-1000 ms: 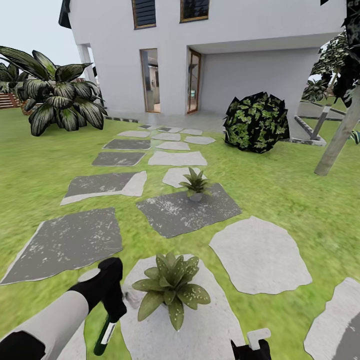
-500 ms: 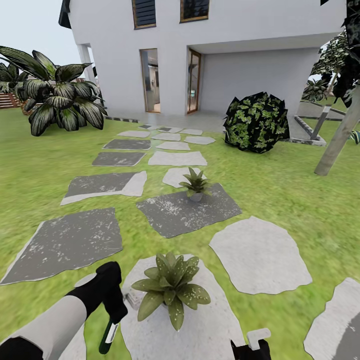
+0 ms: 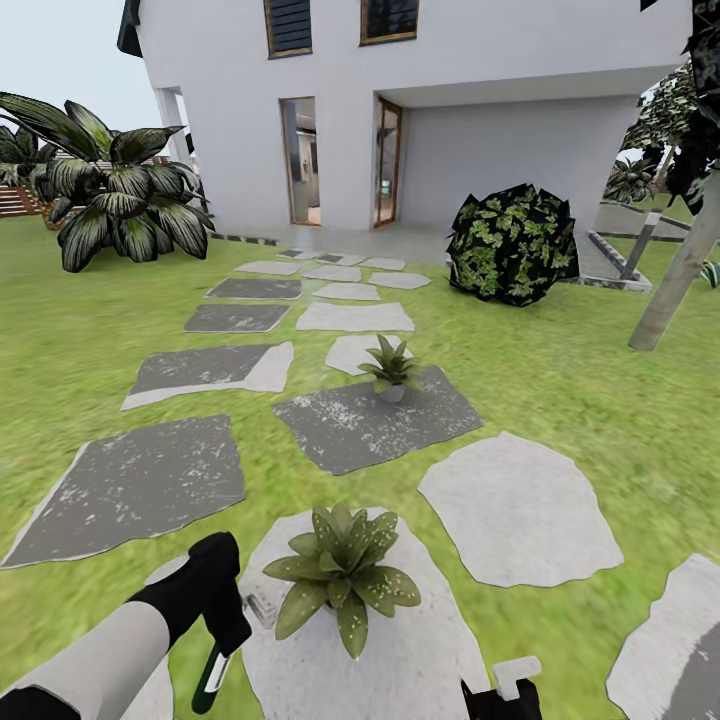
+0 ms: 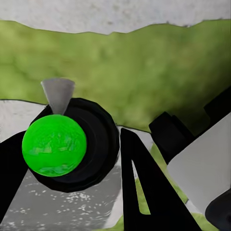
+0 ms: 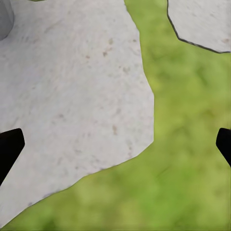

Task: Pick up the pesticide atomizer in the garden and spray insectifuge to fully cover both potted plants in the garden.

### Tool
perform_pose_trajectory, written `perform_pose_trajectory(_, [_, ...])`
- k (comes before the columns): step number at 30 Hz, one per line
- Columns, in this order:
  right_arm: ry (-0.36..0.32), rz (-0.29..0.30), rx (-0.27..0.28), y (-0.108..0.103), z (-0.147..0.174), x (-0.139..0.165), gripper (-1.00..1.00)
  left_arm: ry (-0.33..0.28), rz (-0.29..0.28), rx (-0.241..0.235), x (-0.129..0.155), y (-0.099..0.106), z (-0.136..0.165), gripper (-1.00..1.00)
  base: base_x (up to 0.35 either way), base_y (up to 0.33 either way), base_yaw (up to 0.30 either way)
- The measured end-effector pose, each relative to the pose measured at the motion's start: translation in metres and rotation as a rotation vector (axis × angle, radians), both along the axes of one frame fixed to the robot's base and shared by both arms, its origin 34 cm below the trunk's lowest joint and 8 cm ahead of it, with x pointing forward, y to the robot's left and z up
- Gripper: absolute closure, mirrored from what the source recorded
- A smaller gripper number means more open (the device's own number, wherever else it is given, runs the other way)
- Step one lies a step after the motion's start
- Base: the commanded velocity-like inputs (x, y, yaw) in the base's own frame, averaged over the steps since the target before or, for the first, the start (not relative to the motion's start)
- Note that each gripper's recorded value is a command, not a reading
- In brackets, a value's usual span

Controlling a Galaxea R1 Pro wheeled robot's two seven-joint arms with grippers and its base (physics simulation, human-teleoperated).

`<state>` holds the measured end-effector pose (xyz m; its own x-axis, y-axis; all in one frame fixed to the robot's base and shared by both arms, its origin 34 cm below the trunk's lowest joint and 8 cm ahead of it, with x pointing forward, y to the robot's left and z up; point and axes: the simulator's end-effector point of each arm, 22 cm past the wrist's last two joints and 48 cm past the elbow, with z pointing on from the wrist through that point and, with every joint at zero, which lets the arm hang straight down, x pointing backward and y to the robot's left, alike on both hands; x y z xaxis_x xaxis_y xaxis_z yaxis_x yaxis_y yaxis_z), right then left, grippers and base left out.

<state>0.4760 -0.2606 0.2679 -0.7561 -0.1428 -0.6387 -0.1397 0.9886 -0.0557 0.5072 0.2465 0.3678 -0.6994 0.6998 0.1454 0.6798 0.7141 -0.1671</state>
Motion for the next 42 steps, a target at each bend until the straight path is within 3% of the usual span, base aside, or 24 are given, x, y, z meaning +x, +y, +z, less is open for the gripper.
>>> perform_pose_trajectory(8, [0.000,0.000,-0.001,-0.001,0.000,0.000,-1.00,-0.001,-0.019,-0.005,-0.007,0.001,-0.007,1.00,-0.016,0.000,0.000])
perform_pose_trajectory(11, [0.000,0.000,-0.001,-0.001,0.000,0.000,-1.00,-0.029,-0.039,0.011,-0.006,0.003,-0.012,1.00,-0.039,0.000,0.000])
perform_pose_trajectory(33, [-0.002,0.000,-0.001,-0.001,0.000,0.000,-1.00,-0.044,-0.017,0.003,-0.004,0.002,-0.014,1.00,-0.015,-0.013,0.076])
perform_pose_trajectory(42, [-0.001,0.000,-0.001,-0.001,0.000,0.000,-1.00,-0.044,-0.018,0.003,-0.004,0.001,-0.014,1.00,-0.001,0.262,-0.118])
